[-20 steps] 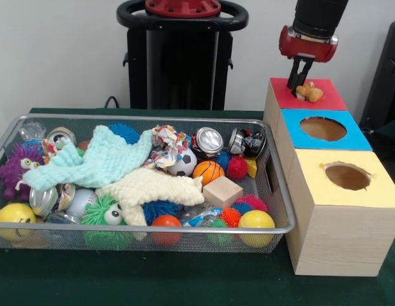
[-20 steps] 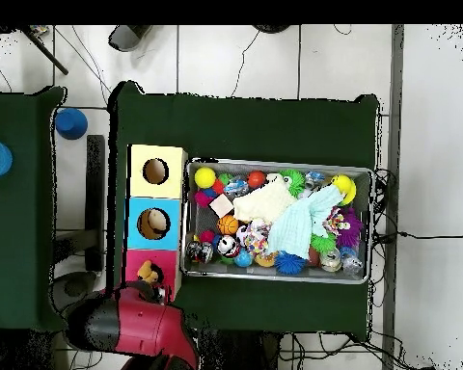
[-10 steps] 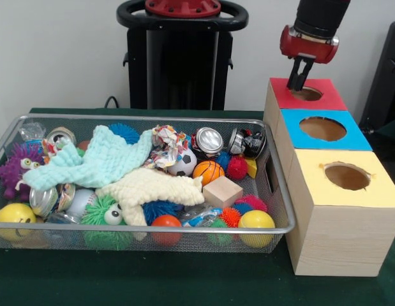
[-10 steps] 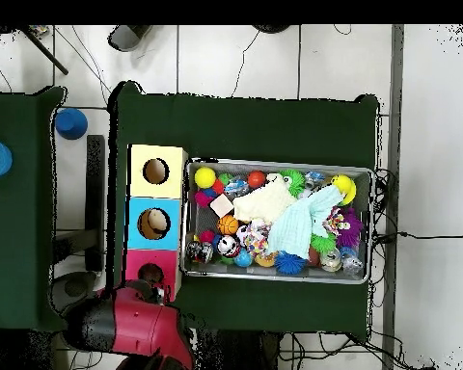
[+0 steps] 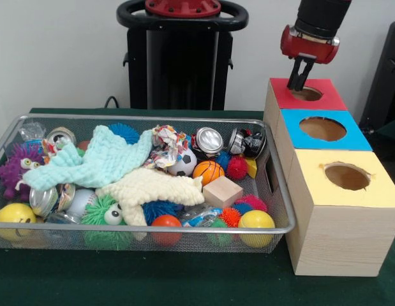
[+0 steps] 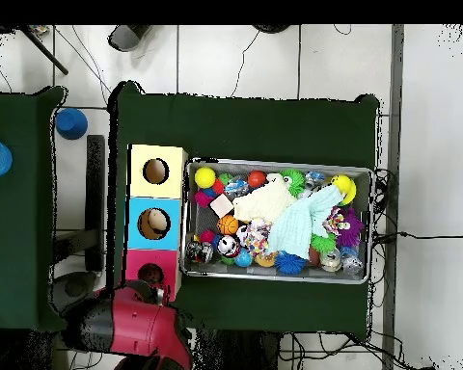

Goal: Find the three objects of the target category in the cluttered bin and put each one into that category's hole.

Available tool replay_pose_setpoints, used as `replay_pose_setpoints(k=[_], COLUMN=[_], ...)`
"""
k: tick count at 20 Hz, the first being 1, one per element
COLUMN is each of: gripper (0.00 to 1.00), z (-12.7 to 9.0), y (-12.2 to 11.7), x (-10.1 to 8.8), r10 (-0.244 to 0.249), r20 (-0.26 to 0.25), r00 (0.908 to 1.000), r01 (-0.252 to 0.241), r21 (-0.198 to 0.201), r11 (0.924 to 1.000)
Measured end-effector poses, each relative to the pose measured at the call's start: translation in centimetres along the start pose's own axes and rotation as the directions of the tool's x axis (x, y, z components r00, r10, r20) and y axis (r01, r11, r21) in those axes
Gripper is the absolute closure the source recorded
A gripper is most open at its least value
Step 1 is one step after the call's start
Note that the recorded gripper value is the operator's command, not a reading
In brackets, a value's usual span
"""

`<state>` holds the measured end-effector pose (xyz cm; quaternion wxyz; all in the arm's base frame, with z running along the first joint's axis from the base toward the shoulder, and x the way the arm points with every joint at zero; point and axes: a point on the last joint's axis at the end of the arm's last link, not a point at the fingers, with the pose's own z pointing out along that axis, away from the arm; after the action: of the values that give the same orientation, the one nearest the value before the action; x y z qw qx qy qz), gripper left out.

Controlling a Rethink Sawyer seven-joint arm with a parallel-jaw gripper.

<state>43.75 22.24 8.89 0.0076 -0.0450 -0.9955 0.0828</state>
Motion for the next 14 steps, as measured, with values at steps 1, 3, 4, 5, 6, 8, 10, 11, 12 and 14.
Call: replay_pose_setpoints(k=[1, 3, 4, 5, 6, 8, 10, 11, 12, 14], gripper=[1.0, 1.0, 1.0, 1.0, 1.0, 1.0, 1.0, 1.0, 1.0, 1.0], z=[-0.1, -0.2, -0.3, -0.5, -0.8, -1.5, -2.6, -2.9, -3.3, -4.0], y=[-0.1, -0.3, -0.5, -0.7, -1.2, -2.2, -3.6, -4.0, -4.3, -5.0], x=[-0.2, -0.6, -0.9, -1.2, -1.8, -2.9, -4.5, -4.8, -5.2, -5.9], r10=[0.003, 0.012, 0.016, 0.024, 0.038, 0.065, 0.104, 0.114, 0.123, 0.139], r20=[0.002, 0.007, 0.01, 0.013, 0.019, 0.024, 0.024, 0.022, 0.021, 0.016], r00=[1.0, 0.9999, 0.9998, 0.9996, 0.9991, 0.9976, 0.9943, 0.9933, 0.9921, 0.9901], r01=[-0.003, -0.012, -0.016, -0.024, -0.038, -0.065, -0.103, -0.113, -0.122, -0.138], r21=[-0.001, -0.006, -0.008, -0.011, -0.017, -0.027, -0.046, -0.051, -0.056, -0.067], r11=[1.0, 0.9999, 0.9998, 0.9997, 0.9991, 0.9975, 0.9936, 0.9923, 0.9909, 0.9882])
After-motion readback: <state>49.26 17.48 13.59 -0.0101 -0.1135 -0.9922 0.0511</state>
